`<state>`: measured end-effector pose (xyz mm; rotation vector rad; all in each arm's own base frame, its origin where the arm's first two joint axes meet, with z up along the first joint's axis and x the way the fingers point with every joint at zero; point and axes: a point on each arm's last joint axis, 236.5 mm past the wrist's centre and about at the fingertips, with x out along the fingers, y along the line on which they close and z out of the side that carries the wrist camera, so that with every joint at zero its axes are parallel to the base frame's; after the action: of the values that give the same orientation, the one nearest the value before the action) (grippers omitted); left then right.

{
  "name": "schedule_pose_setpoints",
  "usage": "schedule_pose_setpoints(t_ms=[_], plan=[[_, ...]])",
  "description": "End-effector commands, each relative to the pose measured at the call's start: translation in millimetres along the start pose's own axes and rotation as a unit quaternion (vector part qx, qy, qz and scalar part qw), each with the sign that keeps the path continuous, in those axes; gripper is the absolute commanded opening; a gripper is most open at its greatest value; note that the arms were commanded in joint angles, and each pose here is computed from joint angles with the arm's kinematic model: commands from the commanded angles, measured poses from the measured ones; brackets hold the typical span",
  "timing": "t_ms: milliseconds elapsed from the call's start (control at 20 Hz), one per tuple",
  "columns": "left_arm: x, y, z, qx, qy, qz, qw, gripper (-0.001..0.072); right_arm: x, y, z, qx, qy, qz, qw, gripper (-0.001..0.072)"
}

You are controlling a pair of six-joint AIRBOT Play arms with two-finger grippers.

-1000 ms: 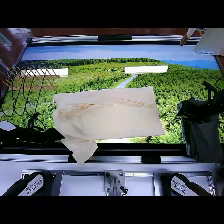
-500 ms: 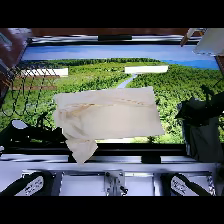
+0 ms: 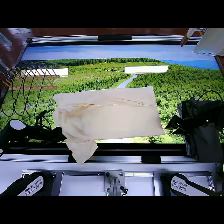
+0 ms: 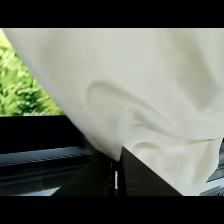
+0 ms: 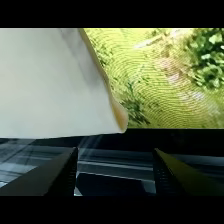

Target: Fold the shirts.

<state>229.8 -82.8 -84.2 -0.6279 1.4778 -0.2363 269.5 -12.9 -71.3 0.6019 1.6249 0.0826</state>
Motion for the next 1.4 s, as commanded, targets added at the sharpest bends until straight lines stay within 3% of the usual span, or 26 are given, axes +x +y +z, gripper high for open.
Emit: schedule_pose_setpoints(t_ms=[0, 500, 550, 650, 800, 900, 950, 1050, 1200, 1250, 1350], plan=[[-3, -3, 1, 0.005, -0.007, -0.001, 1.000, 0.0030, 12, 6, 9, 0.016, -0.007, 0.019, 1.000, 0.0588], [-15, -12, 12, 0.019, -0.019, -0.005, 1.000, 0.0030, 67, 29, 0, -0.005, 0.059, -0.001, 0.998, 0.0588], [-18, -14, 16, 0.027, -0.024, -0.005, 0.999, 0.0030, 72, 34, -3, -0.010, 0.066, 0.002, 0.998, 0.0561], [-28, -21, 29, 0.038, -0.040, -0.007, 0.998, 0.0030, 74, 47, -3, -0.024, 0.064, 0.007, 0.998, 0.0075], [-79, -56, 64, 0.131, -0.089, -0.011, 0.987, 0.0028, 33, 91, 12, -0.115, 0.013, 0.050, 0.992, 0.0061], [-165, -111, 103, 0.228, -0.204, -0.004, 0.952, 0.0028, -44, 130, 40, -0.188, -0.103, 0.051, 0.975, 0.0061], [-230, -152, 115, 0.278, -0.289, 0.002, 0.916, 0.0028, -98, 156, 50, -0.233, -0.180, 0.050, 0.954, 0.0062], [-378, -237, 100, 0.356, -0.469, 0.008, 0.808, 0.0029, -240, 217, 42, -0.314, -0.377, 0.044, 0.870, 0.0062], [-556, -331, -17, 0.407, -0.678, -0.018, 0.612, 0.0030, -460, 283, -72, -0.361, -0.666, 0.059, 0.650, 0.0062], [-586, -345, -56, 0.415, -0.712, -0.027, 0.565, 0.0031, -507, 289, -124, -0.362, -0.727, 0.066, 0.579, 0.0062], [-615, -357, -122, 0.433, -0.750, -0.029, 0.500, 0.0030, -550, 282, -205, -0.362, -0.790, 0.053, 0.492, 0.0062]])
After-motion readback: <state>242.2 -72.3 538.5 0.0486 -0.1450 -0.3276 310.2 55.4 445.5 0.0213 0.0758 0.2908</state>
